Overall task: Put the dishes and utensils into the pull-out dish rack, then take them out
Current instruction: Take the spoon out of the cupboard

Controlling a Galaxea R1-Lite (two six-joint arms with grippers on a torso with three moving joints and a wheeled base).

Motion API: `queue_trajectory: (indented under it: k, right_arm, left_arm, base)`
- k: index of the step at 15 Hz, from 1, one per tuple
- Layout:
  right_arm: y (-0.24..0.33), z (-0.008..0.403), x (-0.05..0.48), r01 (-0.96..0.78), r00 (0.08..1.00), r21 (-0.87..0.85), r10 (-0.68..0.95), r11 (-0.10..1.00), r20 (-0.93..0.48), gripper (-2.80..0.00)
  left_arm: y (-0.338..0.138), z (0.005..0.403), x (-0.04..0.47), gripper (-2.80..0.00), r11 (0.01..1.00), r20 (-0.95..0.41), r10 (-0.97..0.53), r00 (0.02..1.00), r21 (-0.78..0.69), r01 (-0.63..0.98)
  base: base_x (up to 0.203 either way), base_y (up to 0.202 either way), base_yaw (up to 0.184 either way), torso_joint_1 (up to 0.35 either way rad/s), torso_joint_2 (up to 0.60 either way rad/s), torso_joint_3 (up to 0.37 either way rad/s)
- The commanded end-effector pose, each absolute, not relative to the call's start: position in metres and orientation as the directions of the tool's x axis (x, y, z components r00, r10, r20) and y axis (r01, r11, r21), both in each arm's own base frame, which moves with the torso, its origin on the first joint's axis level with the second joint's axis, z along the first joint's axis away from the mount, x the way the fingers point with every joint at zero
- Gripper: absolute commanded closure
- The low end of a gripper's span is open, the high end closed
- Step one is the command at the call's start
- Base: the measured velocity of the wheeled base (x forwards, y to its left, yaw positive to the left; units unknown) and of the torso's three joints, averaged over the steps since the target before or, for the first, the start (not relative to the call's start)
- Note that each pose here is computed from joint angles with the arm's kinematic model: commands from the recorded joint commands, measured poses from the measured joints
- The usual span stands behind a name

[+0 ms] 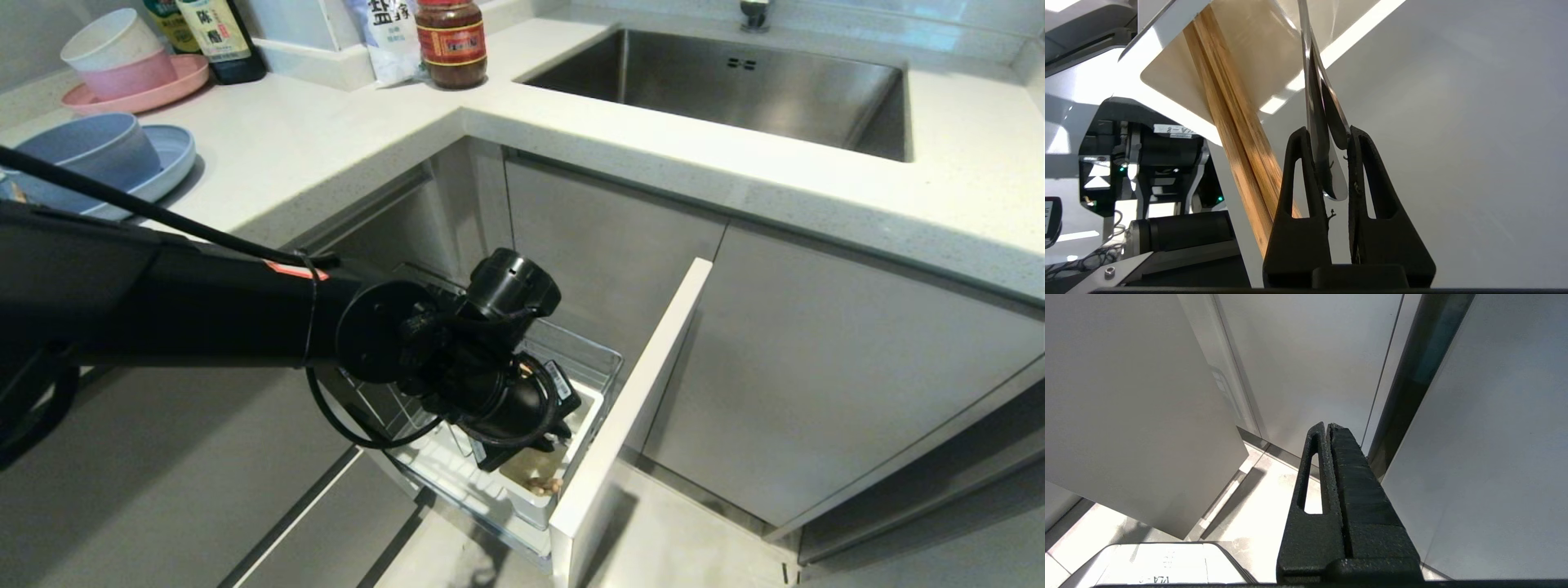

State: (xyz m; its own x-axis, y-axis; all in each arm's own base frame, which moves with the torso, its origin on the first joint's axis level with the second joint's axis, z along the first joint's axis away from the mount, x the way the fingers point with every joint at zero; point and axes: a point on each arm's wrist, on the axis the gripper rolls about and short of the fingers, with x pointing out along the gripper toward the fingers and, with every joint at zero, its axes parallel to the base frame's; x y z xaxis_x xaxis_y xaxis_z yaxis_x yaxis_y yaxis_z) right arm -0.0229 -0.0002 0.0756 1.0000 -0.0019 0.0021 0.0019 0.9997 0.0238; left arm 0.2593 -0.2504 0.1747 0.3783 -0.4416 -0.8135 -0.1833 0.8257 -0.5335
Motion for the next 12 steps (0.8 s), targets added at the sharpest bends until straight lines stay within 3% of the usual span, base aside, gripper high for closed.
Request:
queue_trajectory:
  k: [1,12]
  right_arm:
    - [0.0,0.075,-0.023,0.001,1.0,0.024,-0.002,1.0,0.005,0.0]
    - [0.0,0.075,-0.023,0.001,1.0,0.024,-0.002,1.0,0.005,0.0]
  left_arm:
    - [-0.246,0.187,0.256,0.0,0.809,-0.792,-0.461,0.4,-0.56,-0.176]
    - [-0.241,0.201,0.249,0.0,0.794,-0.768,-0.483,0.419,-0.586,-0.159]
  base:
    - [0.0,0.0,0.0,0.0,0.0,0.0]
    - [0.0,0.0,0.0,0.0,0.0,0.0]
